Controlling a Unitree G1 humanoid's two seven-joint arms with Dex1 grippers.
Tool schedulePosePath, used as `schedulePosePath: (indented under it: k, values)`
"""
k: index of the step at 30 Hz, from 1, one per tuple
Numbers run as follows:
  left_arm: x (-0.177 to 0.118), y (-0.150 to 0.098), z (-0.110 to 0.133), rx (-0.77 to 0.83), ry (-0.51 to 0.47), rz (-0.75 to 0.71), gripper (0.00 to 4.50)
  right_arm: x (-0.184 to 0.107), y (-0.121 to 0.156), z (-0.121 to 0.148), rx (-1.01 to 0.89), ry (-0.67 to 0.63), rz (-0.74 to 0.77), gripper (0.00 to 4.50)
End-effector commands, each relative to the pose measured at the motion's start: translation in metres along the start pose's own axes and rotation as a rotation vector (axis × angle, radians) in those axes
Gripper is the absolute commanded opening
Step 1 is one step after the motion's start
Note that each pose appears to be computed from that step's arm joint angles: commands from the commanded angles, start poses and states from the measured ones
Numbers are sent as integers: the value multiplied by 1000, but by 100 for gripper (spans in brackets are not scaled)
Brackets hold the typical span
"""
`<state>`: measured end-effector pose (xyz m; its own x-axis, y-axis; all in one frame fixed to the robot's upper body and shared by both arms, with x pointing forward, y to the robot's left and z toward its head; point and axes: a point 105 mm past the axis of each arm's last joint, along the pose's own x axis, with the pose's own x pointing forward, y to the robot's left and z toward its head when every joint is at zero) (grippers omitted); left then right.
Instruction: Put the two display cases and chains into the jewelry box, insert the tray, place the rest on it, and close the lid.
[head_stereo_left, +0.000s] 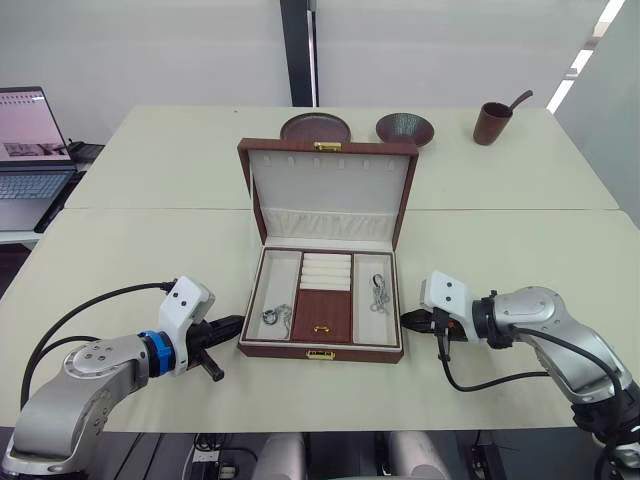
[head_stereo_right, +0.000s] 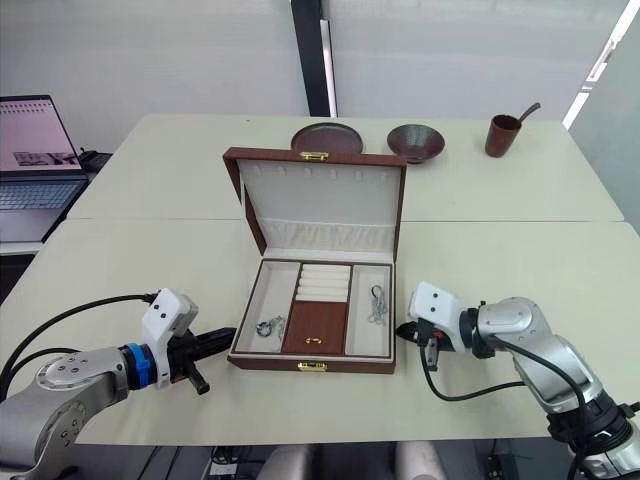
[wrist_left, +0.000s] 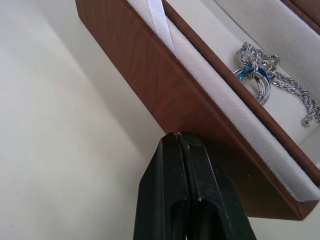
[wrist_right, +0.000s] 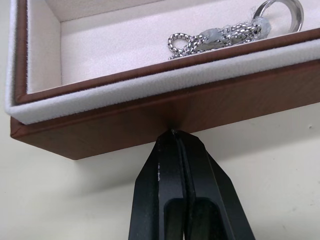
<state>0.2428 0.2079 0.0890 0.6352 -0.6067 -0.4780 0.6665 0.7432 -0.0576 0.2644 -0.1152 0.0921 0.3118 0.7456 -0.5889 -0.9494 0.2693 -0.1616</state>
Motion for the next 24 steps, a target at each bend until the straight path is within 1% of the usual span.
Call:
schedulePosePath:
  k: [1, 6, 10, 14, 17, 21, 22, 24]
  values:
    - [7, -25, 0, -3, -11, -137, 0, 3, 4, 26, -66, -94, 2, 1]
    - [-1, -14, -3, 6, -15, -90, 0, -5, -6, 23, -68, -123, -87, 1]
    - [-9, -7, -4, 4, -26, -49, 0, -16, -15, 9, -65, -93, -177, 1]
    - [-19, 1, -6, 8, -29, -4, 0, -25, -16, 0, -46, -65, -205, 1]
    - [-28, 7, -5, 22, -41, 25, 0, -29, -9, 3, -34, -94, -169, 1]
    - [-49, 13, 17, 56, -180, 37, 0, -41, -16, 4, -72, -88, -191, 1]
    - [-57, 9, 30, 63, -242, 13, 0, -48, -25, 10, -94, -103, -223, 1]
    - [-67, 1, 46, 86, -311, -26, 0, -59, -37, 19, -122, -129, -269, 1]
